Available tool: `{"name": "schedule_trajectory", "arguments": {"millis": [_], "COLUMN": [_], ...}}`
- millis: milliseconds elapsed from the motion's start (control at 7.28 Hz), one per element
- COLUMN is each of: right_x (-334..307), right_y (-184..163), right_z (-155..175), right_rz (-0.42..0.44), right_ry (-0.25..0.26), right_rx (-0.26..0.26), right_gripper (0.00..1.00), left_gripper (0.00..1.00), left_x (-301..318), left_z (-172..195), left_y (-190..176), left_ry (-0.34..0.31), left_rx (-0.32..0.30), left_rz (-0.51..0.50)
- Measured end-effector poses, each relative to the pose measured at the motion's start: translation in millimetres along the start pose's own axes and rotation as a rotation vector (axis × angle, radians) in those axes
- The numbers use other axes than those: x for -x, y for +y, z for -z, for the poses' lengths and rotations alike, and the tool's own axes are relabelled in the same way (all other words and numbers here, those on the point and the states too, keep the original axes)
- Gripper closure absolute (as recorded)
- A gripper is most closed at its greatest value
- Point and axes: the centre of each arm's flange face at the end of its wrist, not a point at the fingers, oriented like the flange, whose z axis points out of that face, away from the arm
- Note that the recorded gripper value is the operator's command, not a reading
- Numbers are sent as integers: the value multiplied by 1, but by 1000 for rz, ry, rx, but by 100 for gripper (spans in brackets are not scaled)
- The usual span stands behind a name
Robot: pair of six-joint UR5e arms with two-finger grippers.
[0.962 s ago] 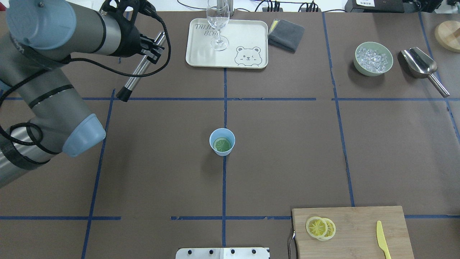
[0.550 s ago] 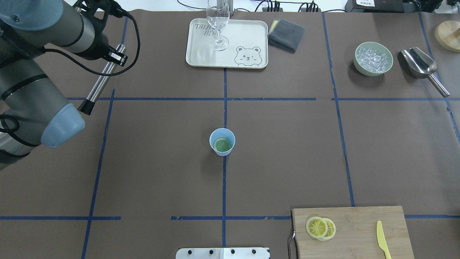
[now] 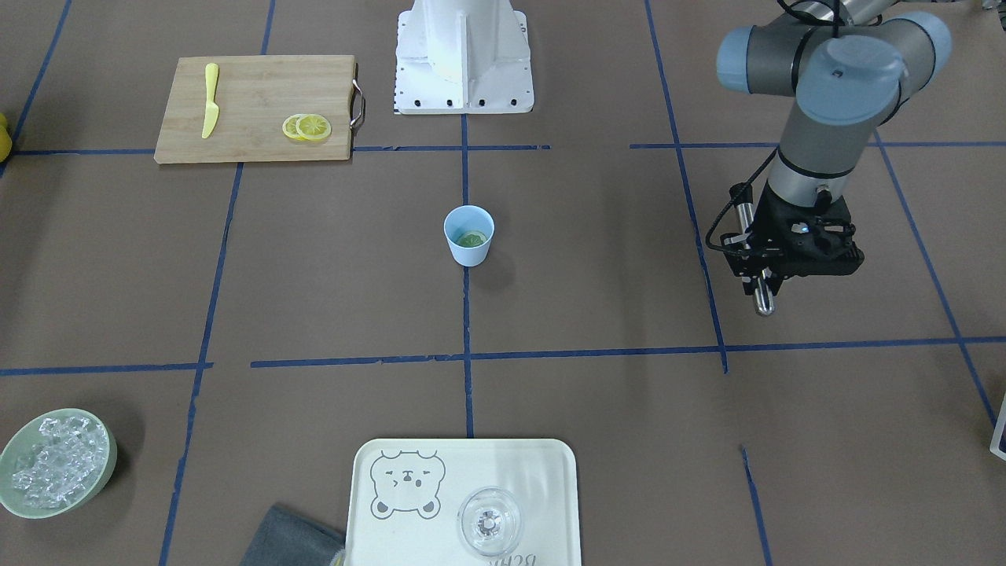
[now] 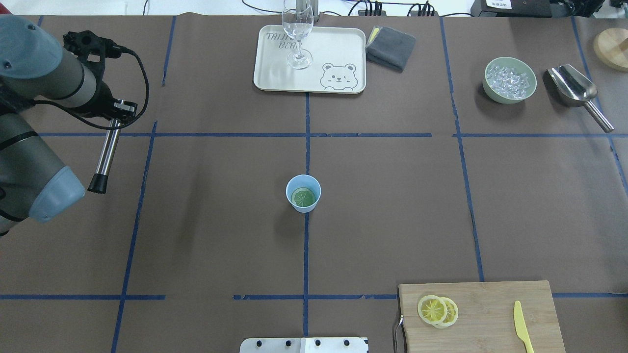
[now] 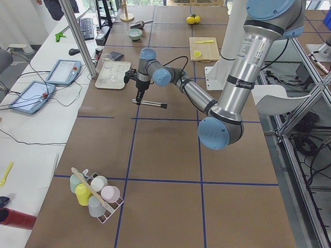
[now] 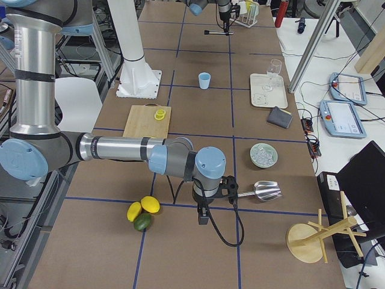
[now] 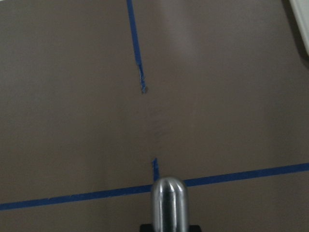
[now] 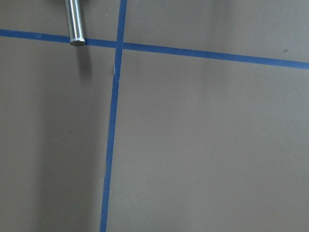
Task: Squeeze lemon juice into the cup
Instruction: 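Lift the muddler out of the cup and carry it back with the left gripper, then set the muddler upright on the table and open the left gripper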
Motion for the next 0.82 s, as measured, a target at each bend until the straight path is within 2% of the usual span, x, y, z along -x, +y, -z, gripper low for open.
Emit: {"name": "schedule_trajectory", "arguments": {"millis": [412, 825], "right_x": [1, 2], "right_y": [-1, -1], "right_z": [2, 3], "right_rz": [1, 2], "right_ry": [0, 0], "right_rx": [-4, -6], "right_gripper": [0, 0], "left_gripper": [94, 92], "left_x": [34, 18], "left_z": [-60, -92], "left_y": [13, 38], "left_ry": [-26, -35], "left_rx": [29, 66], "left_rz": [71, 125]}}
